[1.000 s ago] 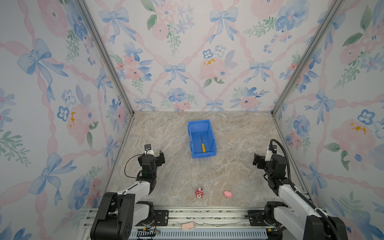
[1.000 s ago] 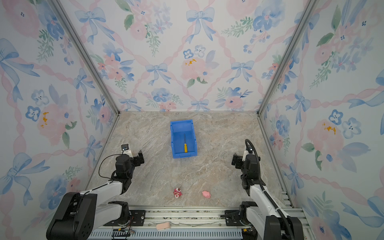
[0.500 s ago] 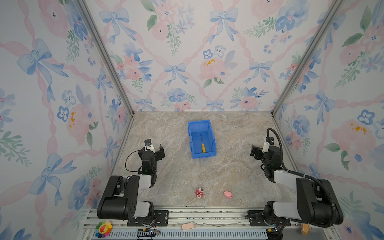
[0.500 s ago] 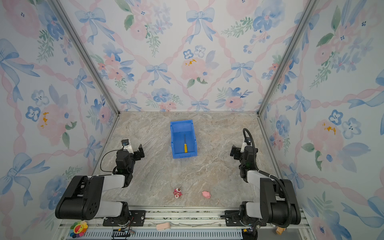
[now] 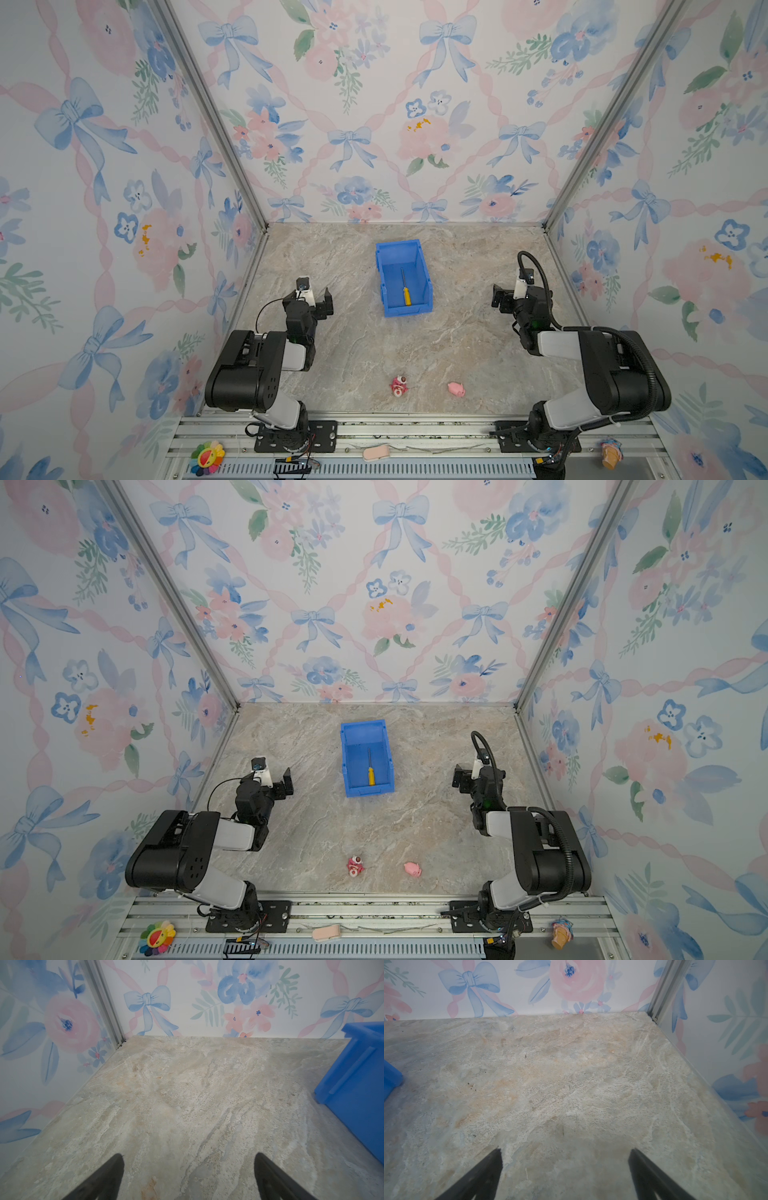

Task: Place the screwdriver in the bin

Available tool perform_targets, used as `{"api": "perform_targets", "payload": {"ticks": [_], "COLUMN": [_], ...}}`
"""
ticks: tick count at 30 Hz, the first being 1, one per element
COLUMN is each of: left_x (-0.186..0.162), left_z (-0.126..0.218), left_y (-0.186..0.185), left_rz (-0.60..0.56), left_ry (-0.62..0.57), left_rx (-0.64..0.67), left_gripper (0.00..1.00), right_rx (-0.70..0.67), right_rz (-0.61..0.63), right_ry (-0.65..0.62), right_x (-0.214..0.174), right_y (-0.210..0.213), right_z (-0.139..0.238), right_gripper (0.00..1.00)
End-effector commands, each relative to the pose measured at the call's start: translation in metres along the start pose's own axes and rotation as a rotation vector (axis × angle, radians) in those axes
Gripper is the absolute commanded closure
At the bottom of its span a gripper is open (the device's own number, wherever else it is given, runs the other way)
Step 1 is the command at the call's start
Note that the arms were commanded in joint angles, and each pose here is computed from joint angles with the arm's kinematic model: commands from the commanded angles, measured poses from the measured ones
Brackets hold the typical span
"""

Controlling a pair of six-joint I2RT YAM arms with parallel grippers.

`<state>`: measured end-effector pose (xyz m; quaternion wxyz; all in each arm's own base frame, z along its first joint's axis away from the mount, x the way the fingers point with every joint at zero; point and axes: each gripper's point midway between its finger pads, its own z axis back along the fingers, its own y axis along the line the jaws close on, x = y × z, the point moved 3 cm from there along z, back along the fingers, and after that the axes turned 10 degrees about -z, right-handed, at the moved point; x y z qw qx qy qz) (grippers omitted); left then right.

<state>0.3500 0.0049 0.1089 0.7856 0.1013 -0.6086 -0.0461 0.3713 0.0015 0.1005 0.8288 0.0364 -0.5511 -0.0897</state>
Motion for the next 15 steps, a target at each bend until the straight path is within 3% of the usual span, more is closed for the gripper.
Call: {"api": "perform_targets", "payload": {"ticks": [1,15], "left_x": [0.0032,0.0031], "left_z": [0.0018,0.0020], "left_y": [-0.0021,-0.0026], "left_rz": [-0.019,-0.021], "left_ry": [-0.034,-0.036], "left_rx": [-0.016,-0.019], "left_gripper": [0.02,0.02], "right_rx": [-0.010,-0.010], "right_rz": [0.025,0.026], "right_ry": [-0.055,-0.055], "right_x": [0.0074,0.0070], "right_y": [0.0024,0.0025], "right_z": [0.0007,0.0012], "right_gripper": [0.03,0.03]}}
